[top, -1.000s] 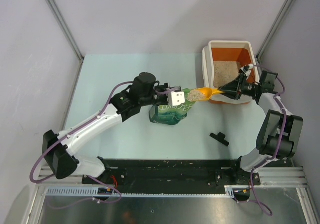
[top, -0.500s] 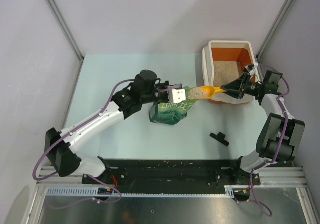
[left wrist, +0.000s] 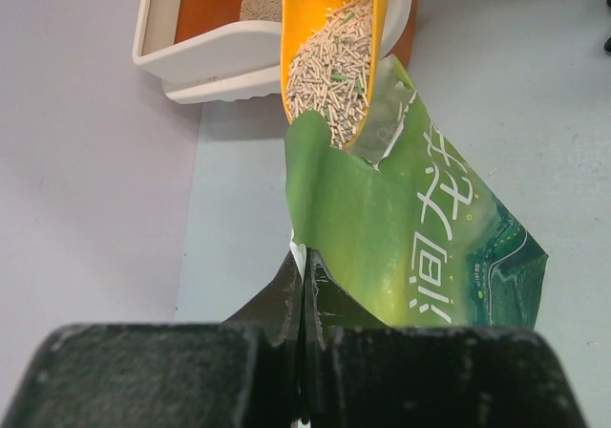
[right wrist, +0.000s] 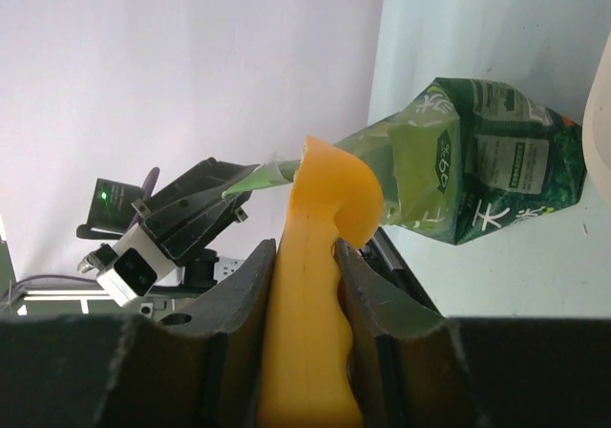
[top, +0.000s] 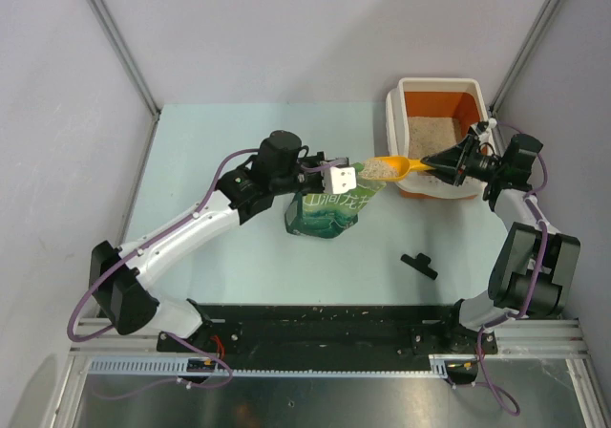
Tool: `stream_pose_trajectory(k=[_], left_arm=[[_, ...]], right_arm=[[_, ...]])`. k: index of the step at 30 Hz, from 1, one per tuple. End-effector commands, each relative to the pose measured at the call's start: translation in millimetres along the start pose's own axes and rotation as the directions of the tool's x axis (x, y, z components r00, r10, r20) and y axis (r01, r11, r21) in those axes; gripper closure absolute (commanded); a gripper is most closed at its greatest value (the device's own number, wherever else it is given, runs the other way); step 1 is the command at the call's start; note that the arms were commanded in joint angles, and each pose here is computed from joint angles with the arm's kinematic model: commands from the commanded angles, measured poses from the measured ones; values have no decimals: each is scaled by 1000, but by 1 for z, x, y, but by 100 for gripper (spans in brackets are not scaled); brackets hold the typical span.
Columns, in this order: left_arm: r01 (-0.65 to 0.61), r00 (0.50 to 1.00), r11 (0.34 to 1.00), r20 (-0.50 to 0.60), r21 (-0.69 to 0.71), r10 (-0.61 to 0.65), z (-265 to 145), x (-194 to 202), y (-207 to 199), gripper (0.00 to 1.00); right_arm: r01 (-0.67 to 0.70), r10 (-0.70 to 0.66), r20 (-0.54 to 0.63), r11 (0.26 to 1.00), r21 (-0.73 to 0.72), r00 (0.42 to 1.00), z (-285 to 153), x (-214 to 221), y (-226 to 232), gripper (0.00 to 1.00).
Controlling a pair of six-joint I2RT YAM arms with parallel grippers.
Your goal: Fill the litter box with clean litter
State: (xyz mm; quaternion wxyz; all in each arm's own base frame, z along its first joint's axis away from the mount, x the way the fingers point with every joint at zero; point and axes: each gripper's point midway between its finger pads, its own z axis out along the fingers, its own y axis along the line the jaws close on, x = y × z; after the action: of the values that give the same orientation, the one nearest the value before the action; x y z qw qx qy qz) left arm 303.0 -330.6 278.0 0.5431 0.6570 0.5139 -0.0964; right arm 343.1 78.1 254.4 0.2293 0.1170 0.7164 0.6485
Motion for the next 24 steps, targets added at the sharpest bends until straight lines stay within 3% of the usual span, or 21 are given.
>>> stream_pose_trajectory(k=[1,16,23,24], left_arm=[[-39,996,998,81,-54,43,-5,-25,24,100],[-39,997,997,68,-60,43,-2,-21,29,100],[-35,997,998,71,-53,39,1,-21,29,100],[-38,997,998,70,-54,42,2,-21,30,100]], right_arm=[[64,-64,7,998,-21,998,-2,-1,15,100],[34,-34,14,999,2,999,-16,-2,-5,100],[64,-63,131,998,-6,989,-41,-36,4,100],[16,-14,152,1000,-12,988,-44,-43,3,100]])
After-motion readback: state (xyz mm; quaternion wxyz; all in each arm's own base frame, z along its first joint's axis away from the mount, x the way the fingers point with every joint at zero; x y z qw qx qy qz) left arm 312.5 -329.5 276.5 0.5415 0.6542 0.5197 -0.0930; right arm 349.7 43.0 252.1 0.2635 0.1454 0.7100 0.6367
